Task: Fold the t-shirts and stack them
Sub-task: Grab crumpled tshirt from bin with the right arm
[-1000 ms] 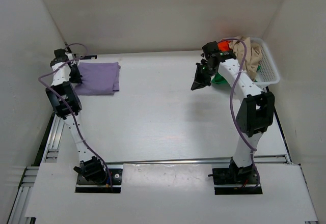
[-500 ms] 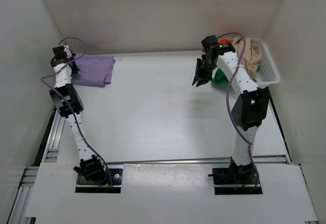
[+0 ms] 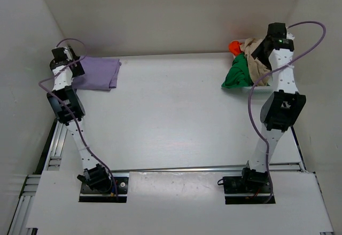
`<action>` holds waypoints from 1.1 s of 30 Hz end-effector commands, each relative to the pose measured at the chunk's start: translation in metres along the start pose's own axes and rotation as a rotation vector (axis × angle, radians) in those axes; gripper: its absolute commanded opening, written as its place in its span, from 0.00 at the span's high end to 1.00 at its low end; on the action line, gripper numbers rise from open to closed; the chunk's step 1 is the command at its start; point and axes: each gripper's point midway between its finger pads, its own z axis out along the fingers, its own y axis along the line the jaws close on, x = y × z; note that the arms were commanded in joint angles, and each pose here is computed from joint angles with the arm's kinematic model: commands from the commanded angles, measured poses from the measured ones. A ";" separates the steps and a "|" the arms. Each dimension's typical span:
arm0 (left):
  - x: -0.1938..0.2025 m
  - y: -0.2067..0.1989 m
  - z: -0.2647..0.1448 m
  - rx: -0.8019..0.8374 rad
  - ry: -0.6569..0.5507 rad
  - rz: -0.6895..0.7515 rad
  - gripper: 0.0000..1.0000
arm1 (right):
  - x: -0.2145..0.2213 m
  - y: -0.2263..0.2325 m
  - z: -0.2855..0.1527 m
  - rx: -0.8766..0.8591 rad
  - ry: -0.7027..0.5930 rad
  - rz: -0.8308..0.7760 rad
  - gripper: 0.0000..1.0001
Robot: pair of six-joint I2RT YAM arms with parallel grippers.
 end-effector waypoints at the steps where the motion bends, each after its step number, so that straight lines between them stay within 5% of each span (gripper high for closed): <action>1: -0.062 -0.010 -0.076 -0.015 -0.142 0.010 0.00 | -0.023 0.012 0.047 0.012 -0.088 0.076 0.26; 9: -0.001 -0.111 -0.069 0.096 -0.024 0.142 0.00 | 0.000 0.006 0.115 -0.015 -0.027 0.139 0.31; 10: 0.016 -0.116 -0.053 0.091 0.012 0.154 0.00 | 0.000 0.007 0.119 -0.018 -0.031 0.140 0.38; 11: 0.023 -0.124 -0.046 0.098 0.025 0.165 0.00 | -0.005 0.010 0.119 -0.025 -0.043 0.143 0.55; 15: 0.029 -0.130 -0.013 0.065 0.024 0.173 0.00 | -0.033 0.009 0.096 -0.023 -0.134 0.145 0.86; 19: 0.027 -0.132 0.011 0.047 0.005 0.169 0.00 | -0.068 -0.004 0.054 0.047 -0.275 0.067 0.99; 26: 0.012 -0.140 0.025 0.062 -0.048 0.158 0.00 | -0.108 -0.017 -0.023 0.078 -0.428 0.021 0.99; 33: -0.049 -0.163 -0.040 0.129 -0.172 0.155 0.00 | -0.146 -0.010 -0.101 0.004 -0.582 0.063 0.99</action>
